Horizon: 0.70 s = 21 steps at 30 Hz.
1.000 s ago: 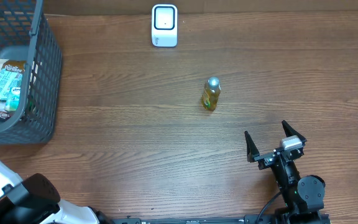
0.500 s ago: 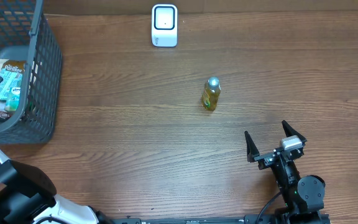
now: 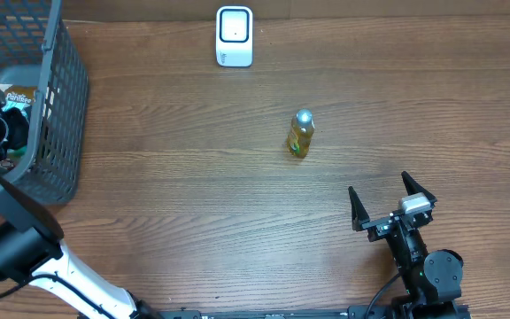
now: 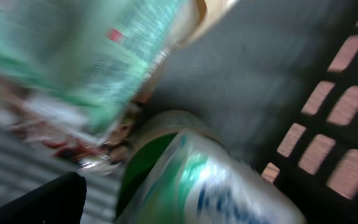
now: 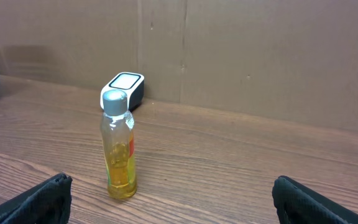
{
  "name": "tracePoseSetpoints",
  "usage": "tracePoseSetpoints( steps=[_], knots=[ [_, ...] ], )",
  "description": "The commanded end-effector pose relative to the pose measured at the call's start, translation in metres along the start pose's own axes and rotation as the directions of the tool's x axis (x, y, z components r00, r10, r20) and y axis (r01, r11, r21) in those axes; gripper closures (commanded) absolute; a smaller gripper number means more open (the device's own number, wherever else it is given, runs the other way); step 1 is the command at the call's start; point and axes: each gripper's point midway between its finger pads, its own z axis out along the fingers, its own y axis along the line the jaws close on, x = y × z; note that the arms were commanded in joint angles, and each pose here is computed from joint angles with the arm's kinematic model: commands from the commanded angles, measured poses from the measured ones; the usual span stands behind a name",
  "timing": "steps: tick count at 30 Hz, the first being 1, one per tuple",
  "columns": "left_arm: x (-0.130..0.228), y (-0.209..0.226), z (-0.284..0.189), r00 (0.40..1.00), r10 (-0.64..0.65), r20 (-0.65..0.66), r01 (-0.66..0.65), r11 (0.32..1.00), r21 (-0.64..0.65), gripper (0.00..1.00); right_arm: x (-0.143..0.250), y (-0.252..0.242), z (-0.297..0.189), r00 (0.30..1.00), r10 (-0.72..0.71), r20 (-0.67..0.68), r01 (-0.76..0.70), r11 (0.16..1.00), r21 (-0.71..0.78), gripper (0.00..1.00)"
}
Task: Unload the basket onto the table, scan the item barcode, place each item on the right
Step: 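Return the left gripper to the basket and grasp the green-lidded jar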
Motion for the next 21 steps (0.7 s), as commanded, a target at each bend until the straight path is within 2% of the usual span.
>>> tracePoseSetpoints(
  steps=[1,5,7,9,10,17,21],
  knots=[
    [0.003,-0.01,0.012,0.997,0.066,-0.027,-0.065,0.997,0.032,0.0,0.002,-0.002,0.0,1.0,0.002,0.001,-0.003,1.0,0.009,0.0],
    [0.006,-0.012,0.022,0.996,0.071,-0.051,-0.07,0.997,0.028,0.04,0.003,-0.002,0.0,1.0,0.003,0.001,-0.003,1.0,0.009,0.0],
    [0.006,-0.012,0.023,0.996,0.075,-0.054,-0.074,0.997,0.022,0.15,0.003,-0.002,0.0,1.0,0.003,0.001,-0.003,1.0,0.009,0.0],
    [0.006,-0.012,0.023,0.996,0.075,-0.056,-0.073,0.997,0.021,0.31,0.003,-0.002,0.0,1.0,0.003,0.001,-0.003,1.0,0.009,0.0],
    [0.007,-0.011,0.023,0.996,0.069,-0.061,-0.069,0.998,0.015,0.35,0.003,-0.002,0.0,1.0,0.003,0.001,-0.003,1.0,0.009,0.0],
    [0.011,0.001,0.019,0.997,0.003,-0.084,-0.008,0.998,-0.064,0.37,0.003,-0.002,0.0,1.0,0.003,0.001,-0.003,1.0,0.009,0.0],
    [0.0,0.0,0.0,0.999,-0.007,-0.036,0.004,0.998,-0.07,0.43,0.003,-0.002,0.0,1.0,0.003,0.001,-0.003,1.0,0.009,0.0]
  ],
)
